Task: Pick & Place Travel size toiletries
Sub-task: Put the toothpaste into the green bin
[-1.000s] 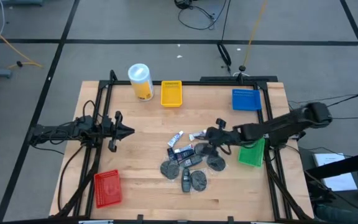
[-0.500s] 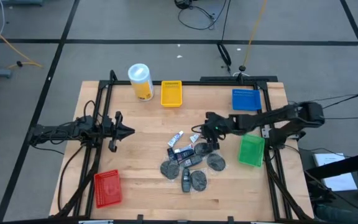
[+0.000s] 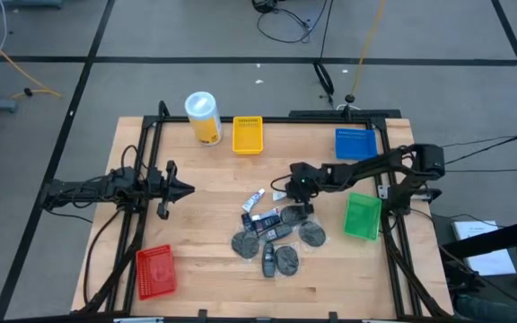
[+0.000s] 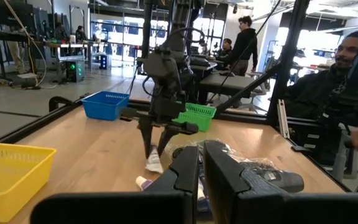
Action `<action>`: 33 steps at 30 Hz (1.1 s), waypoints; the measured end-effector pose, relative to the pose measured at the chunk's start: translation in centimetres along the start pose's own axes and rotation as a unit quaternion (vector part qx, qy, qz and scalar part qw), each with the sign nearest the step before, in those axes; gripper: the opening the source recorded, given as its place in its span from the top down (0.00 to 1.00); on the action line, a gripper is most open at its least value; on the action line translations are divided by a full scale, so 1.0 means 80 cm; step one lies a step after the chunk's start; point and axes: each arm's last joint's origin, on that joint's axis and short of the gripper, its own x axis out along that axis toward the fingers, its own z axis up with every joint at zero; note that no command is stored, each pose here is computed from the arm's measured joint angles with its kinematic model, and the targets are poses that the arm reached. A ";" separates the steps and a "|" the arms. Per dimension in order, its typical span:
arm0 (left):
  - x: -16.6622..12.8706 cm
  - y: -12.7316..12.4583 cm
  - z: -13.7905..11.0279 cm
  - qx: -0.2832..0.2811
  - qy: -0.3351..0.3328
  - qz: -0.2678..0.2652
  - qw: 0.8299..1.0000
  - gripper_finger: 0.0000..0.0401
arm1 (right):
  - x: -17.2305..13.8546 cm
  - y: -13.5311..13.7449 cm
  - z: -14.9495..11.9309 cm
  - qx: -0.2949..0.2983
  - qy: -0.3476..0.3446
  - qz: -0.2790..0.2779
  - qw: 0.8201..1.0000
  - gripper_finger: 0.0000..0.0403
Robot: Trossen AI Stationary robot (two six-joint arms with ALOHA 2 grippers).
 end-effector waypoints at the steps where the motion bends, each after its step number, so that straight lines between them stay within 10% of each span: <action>1: 0.000 0.000 0.000 0.000 0.000 0.000 1.000 0.94 | -0.005 0.004 0.003 0.013 0.000 0.001 1.000 0.90; 10: 0.000 0.000 0.000 -0.003 0.000 0.000 1.000 0.94 | -0.101 0.088 0.020 0.176 0.107 -0.052 0.977 0.89; 20: 0.000 0.000 0.001 -0.012 -0.004 -0.001 1.000 0.94 | -0.239 0.153 0.006 0.441 0.300 -0.019 0.845 0.94; 25: 0.000 0.000 0.001 -0.018 -0.004 -0.001 1.000 0.94 | -0.245 0.157 -0.026 0.501 0.366 -0.102 0.778 0.91; 33: 0.000 0.000 0.001 -0.029 -0.004 -0.001 1.000 0.94 | -0.202 0.150 -0.071 0.526 0.376 -0.136 0.750 0.86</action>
